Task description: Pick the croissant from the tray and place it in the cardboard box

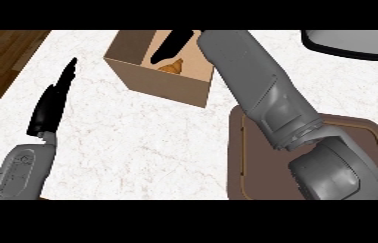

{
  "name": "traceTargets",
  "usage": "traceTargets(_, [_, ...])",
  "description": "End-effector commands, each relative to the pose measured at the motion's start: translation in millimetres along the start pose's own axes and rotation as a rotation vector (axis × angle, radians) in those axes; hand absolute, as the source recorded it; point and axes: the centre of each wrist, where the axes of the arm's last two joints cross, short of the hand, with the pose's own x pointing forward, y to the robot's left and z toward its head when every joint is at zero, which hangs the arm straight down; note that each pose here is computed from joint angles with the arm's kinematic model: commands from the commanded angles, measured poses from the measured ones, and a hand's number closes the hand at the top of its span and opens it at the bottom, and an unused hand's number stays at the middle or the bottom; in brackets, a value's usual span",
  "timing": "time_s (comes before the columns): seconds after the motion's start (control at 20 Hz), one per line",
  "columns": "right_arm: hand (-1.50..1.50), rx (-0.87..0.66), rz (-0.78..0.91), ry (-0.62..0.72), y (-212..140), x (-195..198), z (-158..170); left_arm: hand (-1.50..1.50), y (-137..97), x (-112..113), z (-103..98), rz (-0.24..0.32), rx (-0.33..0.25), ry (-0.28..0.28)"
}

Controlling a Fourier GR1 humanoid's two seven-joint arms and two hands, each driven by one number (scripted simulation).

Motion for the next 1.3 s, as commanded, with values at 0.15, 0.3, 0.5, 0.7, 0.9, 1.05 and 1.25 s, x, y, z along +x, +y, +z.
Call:
traceTargets(0.15, [-1.5, -0.139, -0.192, -0.032, -16.4, -14.6, 10.8, 0.0, 20.8, -13.4, 6.7, -0.013, 0.023, 0.026])
traceTargets(0.3, [-1.5, -0.138, -0.235, -0.045, -43.0, -13.5, 15.2, 0.0, 7.8, -3.0, 1.9, 0.002, 0.034, 0.007])
traceTargets(0.5, [-1.5, -0.17, -0.24, -0.013, -77.9, -26.8, 33.6, 0.0, 10.6, -10.8, 7.4, -0.012, 0.045, 0.017])
traceTargets(0.7, [-1.5, -0.218, -0.24, 0.018, -116.1, -38.6, 57.1, 0.0, 0.3, -15.6, 12.7, -0.001, 0.035, 0.026])
traceTargets(0.9, [-1.5, -0.229, -0.197, 0.034, -139.7, -63.2, 90.1, 0.0, 15.8, -7.2, 9.2, 0.002, 0.043, 0.014])
traceTargets(1.05, [-1.5, -0.212, -0.186, 0.031, -153.7, -57.2, 92.9, 0.0, 1.1, -10.3, 9.9, 0.009, 0.025, 0.007])
traceTargets(1.25, [-1.5, -0.157, -0.117, 0.056, -175.9, -64.4, 115.0, 0.0, 1.5, -5.7, 8.8, 0.013, 0.032, -0.002])
